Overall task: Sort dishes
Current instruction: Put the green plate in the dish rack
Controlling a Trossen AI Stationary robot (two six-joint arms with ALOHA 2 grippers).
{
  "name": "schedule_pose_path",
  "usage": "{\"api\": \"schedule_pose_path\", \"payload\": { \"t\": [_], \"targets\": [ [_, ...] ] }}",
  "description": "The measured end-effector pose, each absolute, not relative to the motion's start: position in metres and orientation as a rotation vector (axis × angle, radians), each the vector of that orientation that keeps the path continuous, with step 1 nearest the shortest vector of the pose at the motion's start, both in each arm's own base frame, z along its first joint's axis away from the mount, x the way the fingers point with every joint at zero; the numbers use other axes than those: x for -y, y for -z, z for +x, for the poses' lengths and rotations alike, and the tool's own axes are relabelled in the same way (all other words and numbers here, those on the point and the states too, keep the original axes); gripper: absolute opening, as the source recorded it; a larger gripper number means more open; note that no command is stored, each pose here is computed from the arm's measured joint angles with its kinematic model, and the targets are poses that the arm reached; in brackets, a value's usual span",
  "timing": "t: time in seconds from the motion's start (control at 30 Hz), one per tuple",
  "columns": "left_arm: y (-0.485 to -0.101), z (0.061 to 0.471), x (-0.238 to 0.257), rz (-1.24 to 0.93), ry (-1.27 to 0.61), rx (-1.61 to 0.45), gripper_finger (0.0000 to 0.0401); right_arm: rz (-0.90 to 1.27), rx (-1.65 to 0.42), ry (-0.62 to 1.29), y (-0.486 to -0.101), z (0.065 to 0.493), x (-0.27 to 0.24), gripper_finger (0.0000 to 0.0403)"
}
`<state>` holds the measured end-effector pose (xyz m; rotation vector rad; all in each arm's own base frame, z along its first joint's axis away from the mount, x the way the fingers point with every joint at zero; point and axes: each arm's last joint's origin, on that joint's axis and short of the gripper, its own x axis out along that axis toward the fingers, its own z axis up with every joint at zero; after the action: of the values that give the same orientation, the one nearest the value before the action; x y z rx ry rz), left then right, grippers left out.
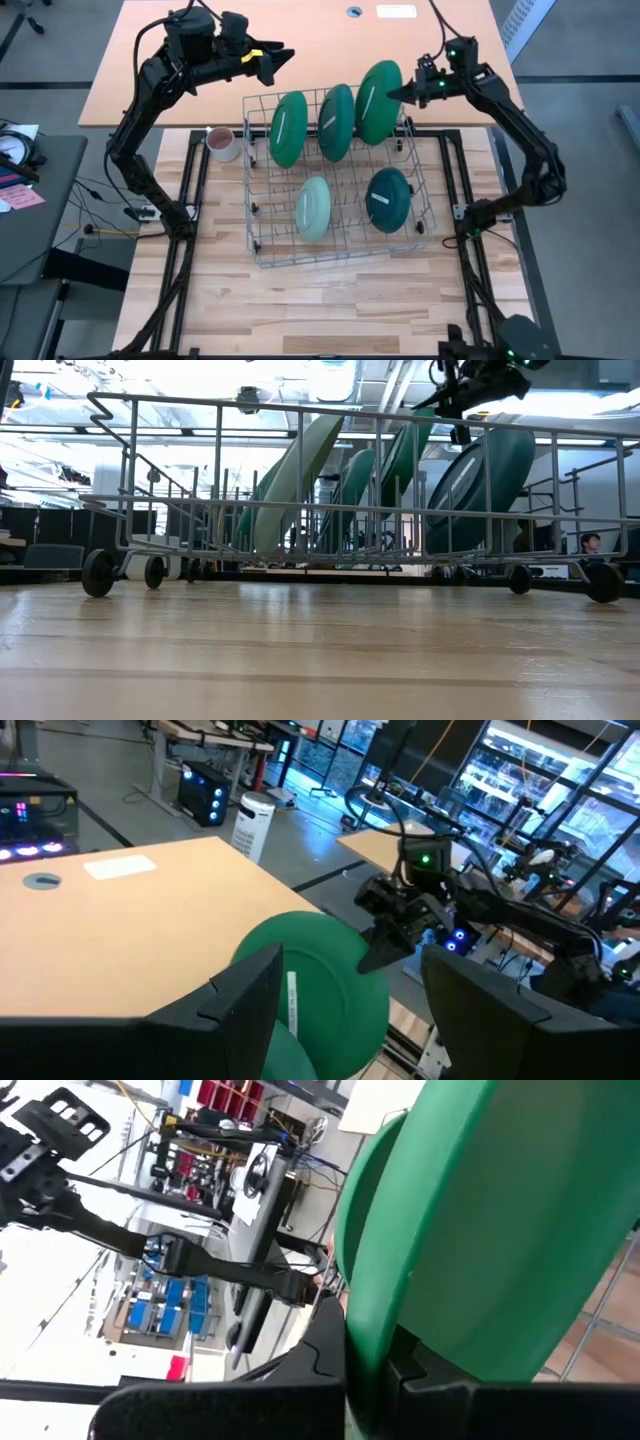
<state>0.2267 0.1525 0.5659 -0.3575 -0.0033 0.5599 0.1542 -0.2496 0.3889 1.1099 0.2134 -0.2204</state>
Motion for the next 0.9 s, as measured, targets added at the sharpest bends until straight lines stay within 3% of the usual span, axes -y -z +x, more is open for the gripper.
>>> {"api": "schedule_pose_path", "payload": {
  "t": [0.9],
  "targets": [
    [-0.565,0.227,-0.152,-0.312,-0.560,-0.016,0.0233,1.110,-0.286,0.277,-0.375,0.161,0.251,0.0010]
  ]
}}
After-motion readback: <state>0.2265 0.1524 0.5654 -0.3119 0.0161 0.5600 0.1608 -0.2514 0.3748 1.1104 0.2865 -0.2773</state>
